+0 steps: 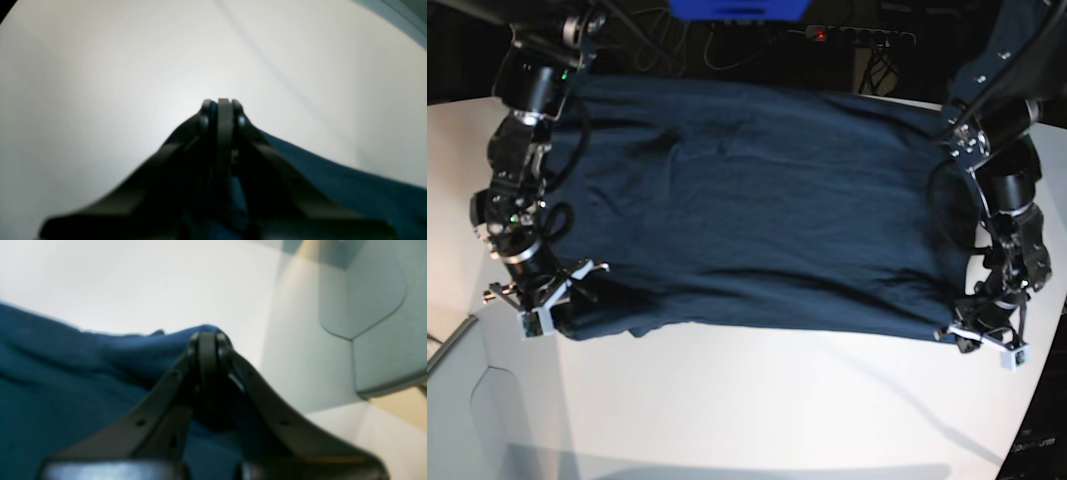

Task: Layout the t-shirt on the table in an organized manner, then fold the t-shirt properly
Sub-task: 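Lift the folded shirt with both grippers and fold it over again, then lower the folded shirt and pull it flat with both grippers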

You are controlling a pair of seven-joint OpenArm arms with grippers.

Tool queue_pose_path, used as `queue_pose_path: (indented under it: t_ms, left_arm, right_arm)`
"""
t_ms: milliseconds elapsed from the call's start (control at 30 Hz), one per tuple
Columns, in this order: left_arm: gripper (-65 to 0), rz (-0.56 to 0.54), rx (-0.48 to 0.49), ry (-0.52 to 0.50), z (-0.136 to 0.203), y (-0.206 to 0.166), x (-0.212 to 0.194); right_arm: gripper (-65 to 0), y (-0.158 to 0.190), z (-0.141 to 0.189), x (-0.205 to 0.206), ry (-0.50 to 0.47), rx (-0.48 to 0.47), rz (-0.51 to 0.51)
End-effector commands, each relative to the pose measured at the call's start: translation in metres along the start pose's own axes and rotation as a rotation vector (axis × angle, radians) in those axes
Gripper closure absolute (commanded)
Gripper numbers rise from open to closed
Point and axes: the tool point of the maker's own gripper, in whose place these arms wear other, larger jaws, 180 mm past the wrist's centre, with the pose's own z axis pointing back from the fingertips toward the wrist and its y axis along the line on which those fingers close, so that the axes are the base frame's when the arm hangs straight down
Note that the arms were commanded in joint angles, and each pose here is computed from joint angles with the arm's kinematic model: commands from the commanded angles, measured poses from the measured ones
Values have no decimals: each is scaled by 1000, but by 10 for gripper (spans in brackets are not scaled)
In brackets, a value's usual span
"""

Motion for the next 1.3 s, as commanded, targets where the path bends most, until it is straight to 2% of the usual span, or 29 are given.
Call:
queue_pose_path:
  t_ms: [0,233,400,733,900,1267]
  left_arm:
    - [-1,-9,-11,-90,0,-4,37]
    - [-1,-66,4,-146,20,-3,39]
    - [-1,-138,22,-188,49,-3,30]
    - [-1,-32,-22,-279,103,0,14]
    - [-1,-35,-10,-249,117,12,-4]
    - [-1,-10,17,-149,121,27,-49]
  right_arm:
    - [0,-8,5,22,-75,-18,13]
    - [0,-3,36,17,-74,-33,63]
    - [0,5,63,2,-41,-30,90]
    - [0,24,101,-26,27,-11,97]
    - [0,33,123,-41,72,5,112]
    - [0,63,161,-78,180,39,50]
